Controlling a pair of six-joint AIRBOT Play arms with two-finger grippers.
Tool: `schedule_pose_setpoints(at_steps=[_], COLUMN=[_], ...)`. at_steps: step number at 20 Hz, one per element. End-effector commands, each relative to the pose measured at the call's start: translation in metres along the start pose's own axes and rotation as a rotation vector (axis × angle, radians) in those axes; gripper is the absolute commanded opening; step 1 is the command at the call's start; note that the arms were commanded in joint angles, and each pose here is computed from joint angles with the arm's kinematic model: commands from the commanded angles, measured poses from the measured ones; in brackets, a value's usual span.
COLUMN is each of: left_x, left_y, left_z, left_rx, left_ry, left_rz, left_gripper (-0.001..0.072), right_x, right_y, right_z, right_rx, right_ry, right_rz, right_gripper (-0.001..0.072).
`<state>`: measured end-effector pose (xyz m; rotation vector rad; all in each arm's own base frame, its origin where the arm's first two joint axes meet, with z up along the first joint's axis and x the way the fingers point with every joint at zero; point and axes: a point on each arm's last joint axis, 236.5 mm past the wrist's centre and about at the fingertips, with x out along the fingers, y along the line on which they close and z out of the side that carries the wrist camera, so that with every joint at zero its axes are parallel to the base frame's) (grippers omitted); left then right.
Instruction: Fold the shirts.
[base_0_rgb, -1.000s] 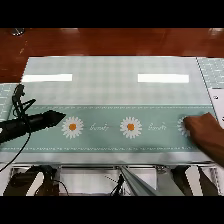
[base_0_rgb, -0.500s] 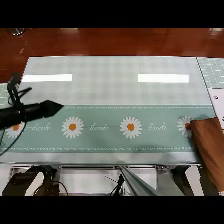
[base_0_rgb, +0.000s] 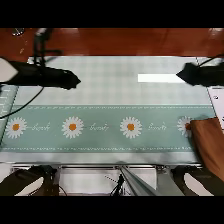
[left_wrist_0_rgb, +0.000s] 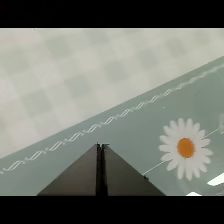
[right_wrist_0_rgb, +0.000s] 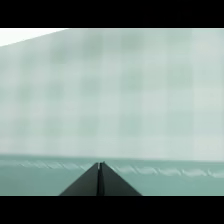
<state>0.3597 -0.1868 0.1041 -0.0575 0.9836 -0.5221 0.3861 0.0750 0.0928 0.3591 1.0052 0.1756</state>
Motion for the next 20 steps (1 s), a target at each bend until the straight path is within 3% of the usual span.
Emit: schedule_pose_setpoints(at_steps=[1, 5, 20], left_x=[0.044, 0.057, 0.057], left_y=[0.054, 0.085, 0.087], left_z=[-0.044, -0.068, -0.068], left_rx=[-0.062, -0.161, -0.164], left_ry=[0.159, 0.238, 0.236], left_rz=[0.255, 0.299, 0.301], left_gripper=[0.0019, 0.0019, 0.0019], right_x=[0.065, 0.072, 0.071], right_y=[-0.043, -0.065, -0.063], right_z=[-0.068, -0.086, -0.088], right_rx=[-0.128, -0.129, -0.118], right_ry=[0.319, 0.418, 0.423], right_rz=[-0.283, -0.350, -0.346], right_gripper=[0.0024, 0.0024, 0.0024])
